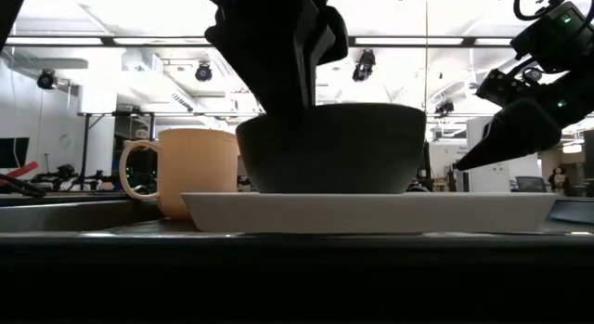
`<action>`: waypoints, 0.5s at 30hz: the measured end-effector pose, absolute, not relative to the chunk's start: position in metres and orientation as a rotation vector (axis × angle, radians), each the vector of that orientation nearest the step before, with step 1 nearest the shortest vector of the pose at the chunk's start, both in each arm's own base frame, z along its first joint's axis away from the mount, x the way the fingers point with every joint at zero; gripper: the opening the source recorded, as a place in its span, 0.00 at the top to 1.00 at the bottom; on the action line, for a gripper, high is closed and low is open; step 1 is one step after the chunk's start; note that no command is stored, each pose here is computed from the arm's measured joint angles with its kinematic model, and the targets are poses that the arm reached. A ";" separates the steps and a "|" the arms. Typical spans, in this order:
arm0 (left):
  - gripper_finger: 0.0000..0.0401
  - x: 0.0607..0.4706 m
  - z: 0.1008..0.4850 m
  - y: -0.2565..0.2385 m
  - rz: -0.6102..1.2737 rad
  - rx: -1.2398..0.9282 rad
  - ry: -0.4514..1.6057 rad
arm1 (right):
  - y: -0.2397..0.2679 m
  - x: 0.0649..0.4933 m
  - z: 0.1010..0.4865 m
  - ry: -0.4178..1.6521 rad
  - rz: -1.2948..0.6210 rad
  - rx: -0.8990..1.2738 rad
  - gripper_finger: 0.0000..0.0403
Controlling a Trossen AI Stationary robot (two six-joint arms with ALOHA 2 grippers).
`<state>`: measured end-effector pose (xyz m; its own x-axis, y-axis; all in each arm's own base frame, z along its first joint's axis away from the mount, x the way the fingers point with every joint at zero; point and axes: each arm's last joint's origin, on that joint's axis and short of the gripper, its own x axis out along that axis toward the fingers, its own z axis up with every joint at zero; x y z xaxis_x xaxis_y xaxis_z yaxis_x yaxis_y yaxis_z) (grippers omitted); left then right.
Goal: Set up tray
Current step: Put the black bowl on the white plate, then adjust the white plate on the black tray
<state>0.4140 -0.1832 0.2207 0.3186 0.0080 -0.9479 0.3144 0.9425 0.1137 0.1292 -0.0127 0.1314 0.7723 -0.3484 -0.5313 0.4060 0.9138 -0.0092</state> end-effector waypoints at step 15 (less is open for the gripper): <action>0.77 0.416 0.271 -0.179 -0.052 0.200 1.185 | -0.010 0.130 0.131 0.558 -0.329 0.160 0.59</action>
